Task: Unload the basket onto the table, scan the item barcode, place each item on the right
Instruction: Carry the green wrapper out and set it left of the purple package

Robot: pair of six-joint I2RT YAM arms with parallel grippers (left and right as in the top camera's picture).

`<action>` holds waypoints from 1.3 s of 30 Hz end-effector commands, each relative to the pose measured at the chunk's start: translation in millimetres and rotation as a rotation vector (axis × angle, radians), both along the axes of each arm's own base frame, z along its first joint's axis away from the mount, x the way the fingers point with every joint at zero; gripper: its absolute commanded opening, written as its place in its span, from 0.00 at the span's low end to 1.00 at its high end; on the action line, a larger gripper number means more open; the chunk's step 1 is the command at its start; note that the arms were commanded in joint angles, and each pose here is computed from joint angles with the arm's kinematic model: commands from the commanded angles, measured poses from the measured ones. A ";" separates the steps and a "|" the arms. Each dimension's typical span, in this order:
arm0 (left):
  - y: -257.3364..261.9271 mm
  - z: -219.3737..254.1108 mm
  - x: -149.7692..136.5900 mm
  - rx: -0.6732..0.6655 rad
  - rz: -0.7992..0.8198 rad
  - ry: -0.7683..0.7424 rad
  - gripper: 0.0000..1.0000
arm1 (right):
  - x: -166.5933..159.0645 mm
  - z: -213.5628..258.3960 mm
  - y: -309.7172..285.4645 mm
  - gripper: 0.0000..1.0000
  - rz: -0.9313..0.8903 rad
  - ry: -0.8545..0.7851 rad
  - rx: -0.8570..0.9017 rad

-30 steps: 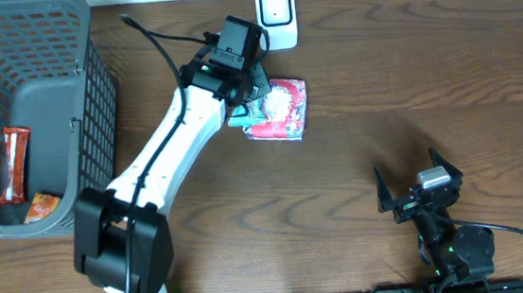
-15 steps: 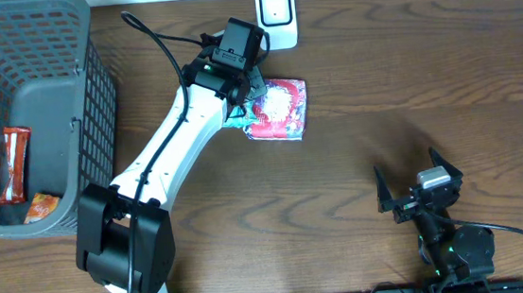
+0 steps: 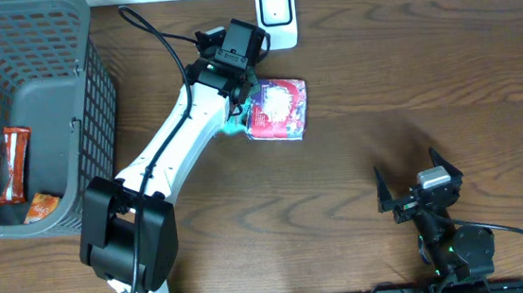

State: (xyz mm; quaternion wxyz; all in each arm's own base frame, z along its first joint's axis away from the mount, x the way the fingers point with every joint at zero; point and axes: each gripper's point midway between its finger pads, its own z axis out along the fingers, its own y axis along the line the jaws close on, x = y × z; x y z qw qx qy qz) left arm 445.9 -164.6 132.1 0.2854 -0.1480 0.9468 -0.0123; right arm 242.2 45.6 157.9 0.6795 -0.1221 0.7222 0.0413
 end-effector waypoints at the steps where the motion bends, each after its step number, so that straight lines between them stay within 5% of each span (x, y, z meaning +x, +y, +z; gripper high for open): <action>1: 4.6 0.7 -3.7 0.025 0.005 -0.001 0.65 | 0.2 -1.9 -0.1 0.99 -0.002 0.007 0.006; 6: 5.8 30.2 -6.1 -0.004 0.005 -0.058 0.67 | 0.2 -1.9 -0.1 0.99 -0.002 0.007 0.006; 15: 14.3 116.6 -22.4 -0.050 -0.043 -0.234 0.86 | 0.2 -1.9 -0.1 0.99 -0.002 0.007 0.006; 25: 38.0 210.1 -61.4 -0.014 -0.153 -0.436 0.87 | 0.2 -1.9 -0.1 0.99 -0.002 0.007 0.006; 39: 129.2 313.8 -102.2 -0.055 0.061 -0.749 0.88 | 0.2 -1.9 -0.1 0.99 -0.002 0.007 0.006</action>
